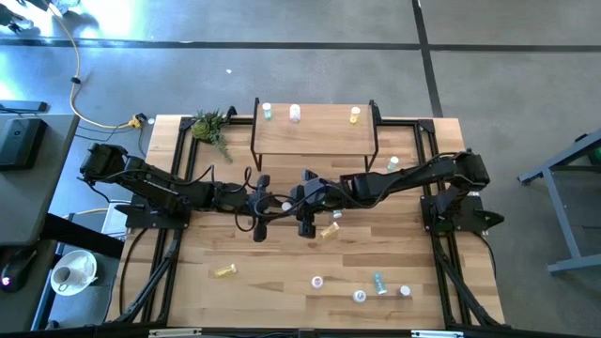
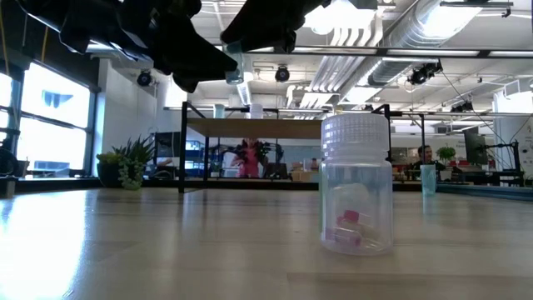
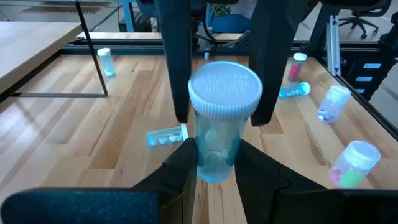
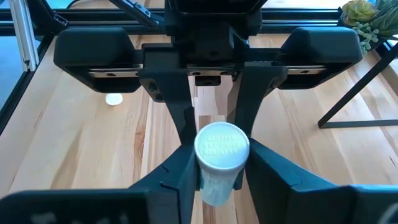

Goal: Pick and place medicine bottles onto shelf by color
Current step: Put the middle blue pill bottle on the shelf

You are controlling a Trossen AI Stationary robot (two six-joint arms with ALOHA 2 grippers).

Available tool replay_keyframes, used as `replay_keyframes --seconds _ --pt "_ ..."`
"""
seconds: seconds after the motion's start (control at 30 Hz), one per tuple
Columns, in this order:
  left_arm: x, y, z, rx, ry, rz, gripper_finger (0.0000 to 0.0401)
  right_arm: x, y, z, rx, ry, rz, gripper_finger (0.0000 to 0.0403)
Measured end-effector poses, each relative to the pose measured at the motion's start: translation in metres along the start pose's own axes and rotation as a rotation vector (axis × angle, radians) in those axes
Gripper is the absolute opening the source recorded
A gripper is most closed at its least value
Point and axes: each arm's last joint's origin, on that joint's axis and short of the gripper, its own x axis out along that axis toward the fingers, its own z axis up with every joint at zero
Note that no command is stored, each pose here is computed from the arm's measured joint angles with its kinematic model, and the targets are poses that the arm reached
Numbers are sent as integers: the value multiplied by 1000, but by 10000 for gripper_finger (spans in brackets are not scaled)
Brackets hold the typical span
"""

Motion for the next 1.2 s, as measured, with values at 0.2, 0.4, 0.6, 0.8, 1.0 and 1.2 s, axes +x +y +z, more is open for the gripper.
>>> replay_keyframes --seconds 0.2,0.4,0.6,0.8,1.0,1.2 --pt "0 0 0 0 0 0 83 0 0 0 -1 2 -1 97" --pt "0 0 0 0 0 -1 83 0 0 0 0 2 -1 102" --pt "0 0 0 2 0 -1 97 0 0 0 0 2 -1 103" --pt "0 0 0 27 0 -5 147 0 -1 0 0 2 -8 103" --pt "0 0 0 27 -1 -6 188 -2 -1 0 0 3 -9 103" --pt "0 0 0 27 -4 -2 201 -14 -2 6 4 -22 -7 103"
